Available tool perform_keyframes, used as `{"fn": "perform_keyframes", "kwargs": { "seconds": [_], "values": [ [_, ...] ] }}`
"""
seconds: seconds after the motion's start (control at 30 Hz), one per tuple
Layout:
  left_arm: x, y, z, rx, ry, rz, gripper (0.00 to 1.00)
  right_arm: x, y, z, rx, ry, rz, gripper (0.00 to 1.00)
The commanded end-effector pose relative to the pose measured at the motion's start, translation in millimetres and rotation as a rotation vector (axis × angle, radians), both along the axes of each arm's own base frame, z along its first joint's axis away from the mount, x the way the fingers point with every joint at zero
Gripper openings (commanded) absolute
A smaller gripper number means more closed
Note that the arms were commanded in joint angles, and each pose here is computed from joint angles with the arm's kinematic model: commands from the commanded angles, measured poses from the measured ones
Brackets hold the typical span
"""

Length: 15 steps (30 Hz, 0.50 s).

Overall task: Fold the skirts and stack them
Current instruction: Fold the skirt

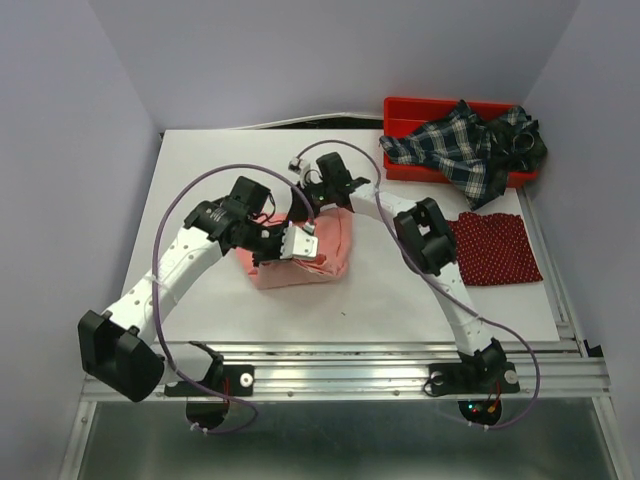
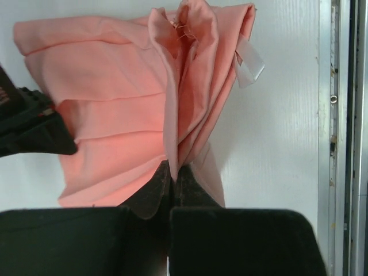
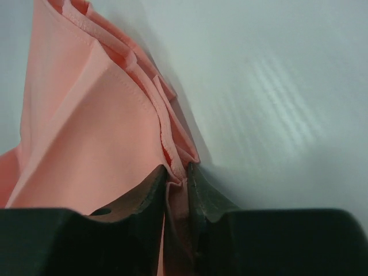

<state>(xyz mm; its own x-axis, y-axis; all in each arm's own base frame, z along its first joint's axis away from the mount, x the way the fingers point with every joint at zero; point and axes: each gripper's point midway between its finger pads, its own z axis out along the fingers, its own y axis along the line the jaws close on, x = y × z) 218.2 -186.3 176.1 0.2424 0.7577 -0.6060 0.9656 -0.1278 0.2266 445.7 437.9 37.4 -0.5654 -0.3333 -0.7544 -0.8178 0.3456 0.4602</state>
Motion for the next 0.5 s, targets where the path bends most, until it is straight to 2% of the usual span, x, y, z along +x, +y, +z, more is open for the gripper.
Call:
{"fn": "perform_keyframes", "kwargs": {
  "seconds": [0.0, 0.17, 0.37, 0.47],
  "values": [
    [17.1, -18.3, 35.0, -0.078, 0.000, 0.046, 0.00, -71.8, 19.1, -3.4, 0.004, 0.077, 0.191, 0.25],
    [46.2, -14.3, 19.1, -0.035, 0.008, 0.105, 0.00, -101.0, 15.9, 2.2, 0.016, 0.118, 0.224, 0.22],
    [72.1, -6.8, -10.7, 0.005, 0.025, 0.151, 0.00, -103.2, 13.5, 7.7, 0.018, 0.113, 0.217, 0.24],
    [77.5, 0.0, -37.1, 0.034, 0.073, 0.179, 0.00, -95.6, 14.9, 10.5, 0.006, 0.096, 0.187, 0.33]
  ]
}}
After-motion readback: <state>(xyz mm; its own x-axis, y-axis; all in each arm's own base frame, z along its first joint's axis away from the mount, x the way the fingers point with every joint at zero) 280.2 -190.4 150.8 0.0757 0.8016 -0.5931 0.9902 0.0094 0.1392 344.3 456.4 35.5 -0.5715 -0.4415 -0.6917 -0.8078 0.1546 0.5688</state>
